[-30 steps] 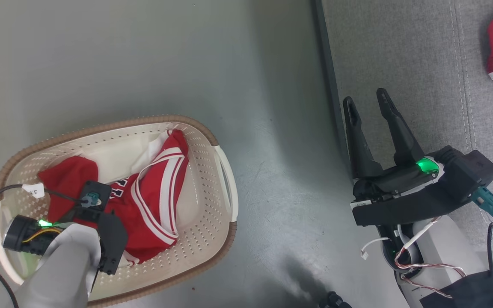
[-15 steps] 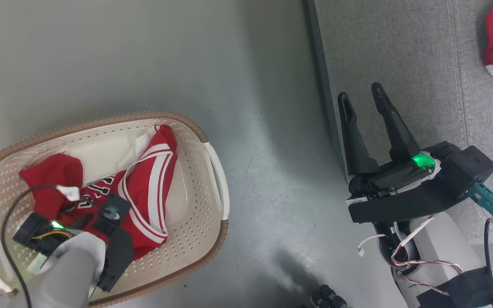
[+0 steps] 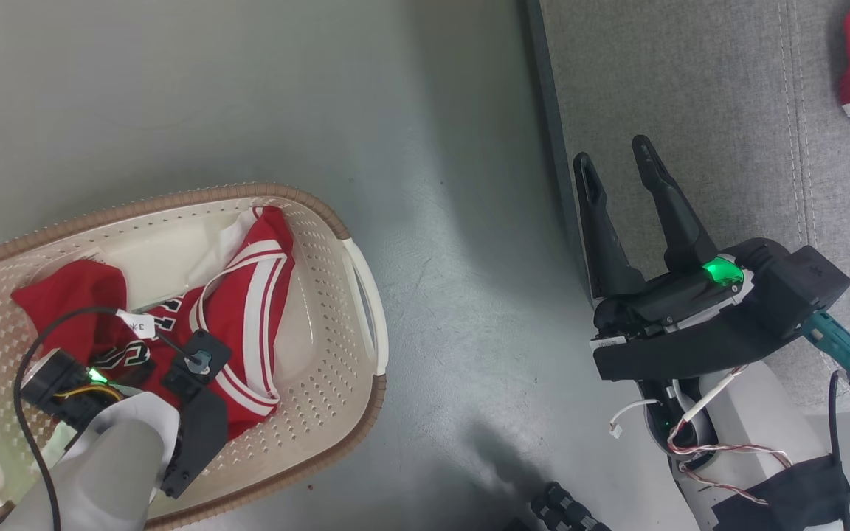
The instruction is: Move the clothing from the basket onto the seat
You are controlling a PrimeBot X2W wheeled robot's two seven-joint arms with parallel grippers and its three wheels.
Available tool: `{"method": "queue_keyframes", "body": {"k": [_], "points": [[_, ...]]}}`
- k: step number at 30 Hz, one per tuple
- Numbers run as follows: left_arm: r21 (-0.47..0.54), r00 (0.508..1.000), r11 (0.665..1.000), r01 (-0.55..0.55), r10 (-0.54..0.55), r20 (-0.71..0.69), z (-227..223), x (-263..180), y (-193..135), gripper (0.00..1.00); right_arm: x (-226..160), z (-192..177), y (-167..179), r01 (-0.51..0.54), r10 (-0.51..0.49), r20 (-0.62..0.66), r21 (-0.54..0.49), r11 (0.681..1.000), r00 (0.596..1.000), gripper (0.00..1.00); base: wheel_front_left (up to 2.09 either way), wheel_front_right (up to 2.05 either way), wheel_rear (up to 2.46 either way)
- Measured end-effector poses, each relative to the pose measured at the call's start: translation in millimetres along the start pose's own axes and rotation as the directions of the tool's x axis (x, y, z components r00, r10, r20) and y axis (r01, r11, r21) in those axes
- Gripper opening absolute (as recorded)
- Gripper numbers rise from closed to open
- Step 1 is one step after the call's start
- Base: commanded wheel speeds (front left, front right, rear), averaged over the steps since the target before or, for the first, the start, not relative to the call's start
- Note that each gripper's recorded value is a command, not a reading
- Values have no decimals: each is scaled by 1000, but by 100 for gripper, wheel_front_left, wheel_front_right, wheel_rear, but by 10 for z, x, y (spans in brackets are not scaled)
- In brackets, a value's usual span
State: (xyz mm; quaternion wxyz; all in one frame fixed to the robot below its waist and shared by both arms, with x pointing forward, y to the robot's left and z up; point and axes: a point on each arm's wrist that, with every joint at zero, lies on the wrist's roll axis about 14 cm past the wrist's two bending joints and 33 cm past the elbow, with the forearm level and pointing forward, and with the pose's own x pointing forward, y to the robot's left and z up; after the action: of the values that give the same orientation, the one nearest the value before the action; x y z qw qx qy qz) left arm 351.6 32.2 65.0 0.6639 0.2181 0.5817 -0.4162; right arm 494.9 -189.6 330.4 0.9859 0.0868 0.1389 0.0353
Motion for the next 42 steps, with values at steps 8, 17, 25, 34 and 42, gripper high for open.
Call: {"method": "queue_keyframes", "body": {"k": [8, 17, 25, 34, 42], "points": [[-24, 999, 1000, -6, 7, 38, 47, -5, 23, 0, 9, -7, -9, 3, -3, -3, 0, 1000, 1000, 100, 0, 0, 0], [-79, 989, 997, -15, 27, 146, 320, -156, 37, 0, 14, 175, 6, -1, 1, 35, -6, 1000, 999, 100, 0, 0, 0], [-145, 959, 989, -18, 58, 279, 694, -430, 36, 0, -36, 385, 35, -10, 11, 73, -16, 1000, 997, 100, 0, 0, 0], [-255, 902, 967, -7, 117, 416, 1055, -824, 76, 0, -126, 672, 28, -15, 20, 124, -41, 999, 992, 100, 0, 0, 0], [-293, 849, 956, -2, 157, 505, 1146, -1209, -24, 0, -302, 908, 9, -12, 20, 163, -50, 999, 986, 100, 0, 0, 0]]}}
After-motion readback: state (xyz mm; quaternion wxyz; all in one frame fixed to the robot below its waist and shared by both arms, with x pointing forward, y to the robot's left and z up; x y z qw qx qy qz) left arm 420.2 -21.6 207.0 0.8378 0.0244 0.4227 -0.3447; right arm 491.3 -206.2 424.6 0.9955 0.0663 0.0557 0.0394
